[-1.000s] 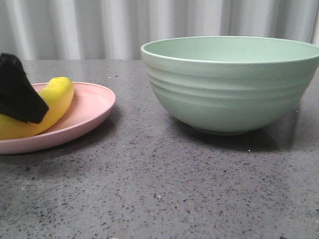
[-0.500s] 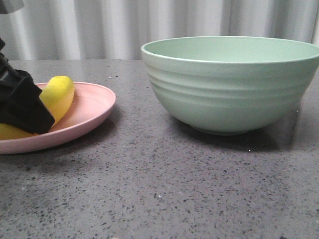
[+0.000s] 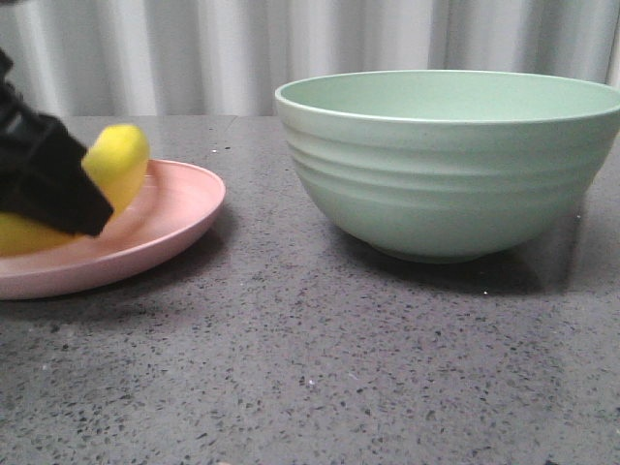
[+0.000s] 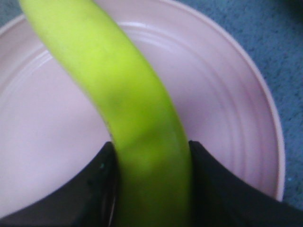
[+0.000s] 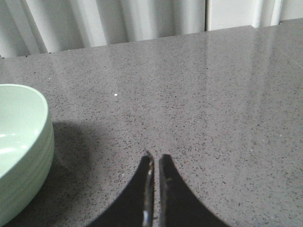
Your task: Transfer banana from pink plate to green bowl
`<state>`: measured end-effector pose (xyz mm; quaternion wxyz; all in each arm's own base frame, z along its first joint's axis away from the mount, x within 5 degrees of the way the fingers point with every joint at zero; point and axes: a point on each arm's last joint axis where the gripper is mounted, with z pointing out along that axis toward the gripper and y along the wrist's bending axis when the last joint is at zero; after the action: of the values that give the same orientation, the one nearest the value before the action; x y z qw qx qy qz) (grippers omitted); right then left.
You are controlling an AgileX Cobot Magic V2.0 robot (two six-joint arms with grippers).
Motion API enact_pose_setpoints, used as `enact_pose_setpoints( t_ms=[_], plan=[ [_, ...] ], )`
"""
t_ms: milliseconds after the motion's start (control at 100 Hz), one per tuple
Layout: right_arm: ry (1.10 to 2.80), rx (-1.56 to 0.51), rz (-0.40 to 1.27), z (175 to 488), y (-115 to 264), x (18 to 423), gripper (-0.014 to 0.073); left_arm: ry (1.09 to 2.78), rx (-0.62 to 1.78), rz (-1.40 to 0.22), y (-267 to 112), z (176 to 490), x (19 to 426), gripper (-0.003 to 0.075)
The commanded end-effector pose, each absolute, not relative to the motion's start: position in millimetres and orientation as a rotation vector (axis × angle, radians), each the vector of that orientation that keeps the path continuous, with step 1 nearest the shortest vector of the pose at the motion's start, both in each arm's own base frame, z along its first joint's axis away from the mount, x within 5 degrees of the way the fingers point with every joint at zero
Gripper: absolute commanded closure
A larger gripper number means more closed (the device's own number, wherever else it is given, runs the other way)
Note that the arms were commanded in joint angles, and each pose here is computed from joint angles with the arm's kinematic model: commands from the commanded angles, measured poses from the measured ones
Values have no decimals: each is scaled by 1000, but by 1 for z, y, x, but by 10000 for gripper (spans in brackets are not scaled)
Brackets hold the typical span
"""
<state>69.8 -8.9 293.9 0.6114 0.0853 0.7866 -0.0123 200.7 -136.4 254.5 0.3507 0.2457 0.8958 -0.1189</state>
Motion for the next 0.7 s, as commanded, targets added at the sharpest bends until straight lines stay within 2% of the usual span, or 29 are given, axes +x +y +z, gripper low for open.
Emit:
enact_pose_setpoints(
  t_ms=[0,80,150,320,390,550,690],
  plan=[
    [1758,176,-29,322,-8,69,666,2137,612,-374,-142,294,200,741],
    [1825,165,9,332,-6,71,645,2065,623,-410,-146,313,194,741],
    [1889,126,64,341,-1,75,583,2013,649,-442,-151,328,187,741],
    [1935,50,307,364,17,94,330,1963,736,-496,-165,344,171,741],
    [1939,53,404,372,23,105,263,1950,779,-521,-172,344,164,741],
    [1957,95,671,381,42,133,249,1901,867,-587,-187,345,147,741],
    [1983,159,893,376,62,157,249,1848,912,-641,-198,348,136,741]
  ],
)
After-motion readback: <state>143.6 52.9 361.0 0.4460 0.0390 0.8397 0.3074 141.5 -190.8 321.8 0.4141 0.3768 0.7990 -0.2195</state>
